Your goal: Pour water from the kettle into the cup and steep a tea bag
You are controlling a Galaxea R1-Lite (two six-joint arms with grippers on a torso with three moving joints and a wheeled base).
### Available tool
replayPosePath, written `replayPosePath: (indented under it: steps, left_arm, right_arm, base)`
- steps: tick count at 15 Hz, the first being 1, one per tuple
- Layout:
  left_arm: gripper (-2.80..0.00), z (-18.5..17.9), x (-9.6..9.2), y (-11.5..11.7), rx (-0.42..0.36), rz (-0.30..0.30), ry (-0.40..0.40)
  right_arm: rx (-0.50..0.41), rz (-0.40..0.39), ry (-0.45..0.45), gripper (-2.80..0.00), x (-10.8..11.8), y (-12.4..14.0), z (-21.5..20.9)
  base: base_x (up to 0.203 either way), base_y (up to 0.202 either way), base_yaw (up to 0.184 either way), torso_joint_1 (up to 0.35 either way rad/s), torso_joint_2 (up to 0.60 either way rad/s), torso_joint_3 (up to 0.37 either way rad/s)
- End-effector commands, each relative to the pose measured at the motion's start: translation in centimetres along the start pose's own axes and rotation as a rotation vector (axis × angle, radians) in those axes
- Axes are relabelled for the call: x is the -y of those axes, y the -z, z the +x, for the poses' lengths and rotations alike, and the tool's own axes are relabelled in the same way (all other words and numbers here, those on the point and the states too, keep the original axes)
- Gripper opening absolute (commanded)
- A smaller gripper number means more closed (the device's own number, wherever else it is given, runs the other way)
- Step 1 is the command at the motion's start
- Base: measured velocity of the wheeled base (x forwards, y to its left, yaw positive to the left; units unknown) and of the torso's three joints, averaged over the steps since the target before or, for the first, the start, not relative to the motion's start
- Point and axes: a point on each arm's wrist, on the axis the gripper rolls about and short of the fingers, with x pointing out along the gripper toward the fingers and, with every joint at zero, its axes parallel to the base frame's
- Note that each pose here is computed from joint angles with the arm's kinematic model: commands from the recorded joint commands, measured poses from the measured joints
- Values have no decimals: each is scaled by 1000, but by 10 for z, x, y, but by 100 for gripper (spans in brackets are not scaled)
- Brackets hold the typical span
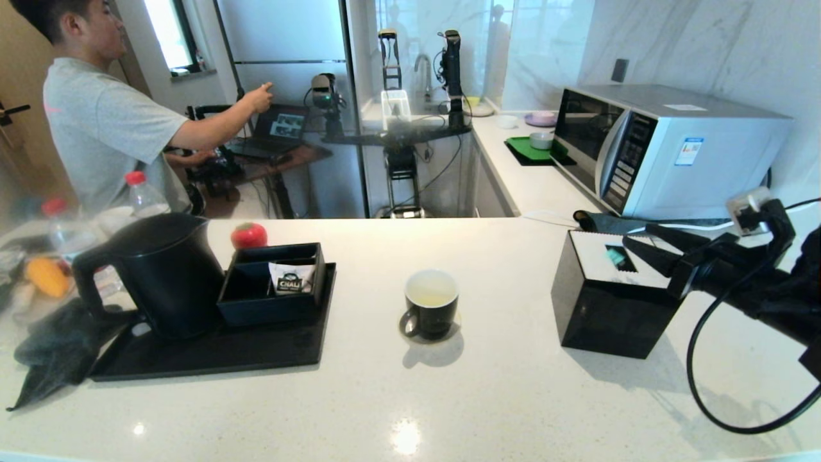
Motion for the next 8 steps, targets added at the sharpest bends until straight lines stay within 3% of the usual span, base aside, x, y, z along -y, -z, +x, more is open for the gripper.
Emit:
replayPosePath:
  steps: [1, 8]
  left_arm:
    - [-280, 0, 0, 0, 0, 1, 0]
    - [-280, 0, 0, 0, 0, 1, 0]
  right_arm:
    - [2, -6, 33, 0, 10, 1, -3]
    - [-2, -57, 138, 0, 37, 2, -16]
  base:
    - [0, 0, 0, 0, 0, 0]
    - [0, 0, 0, 0, 0, 0]
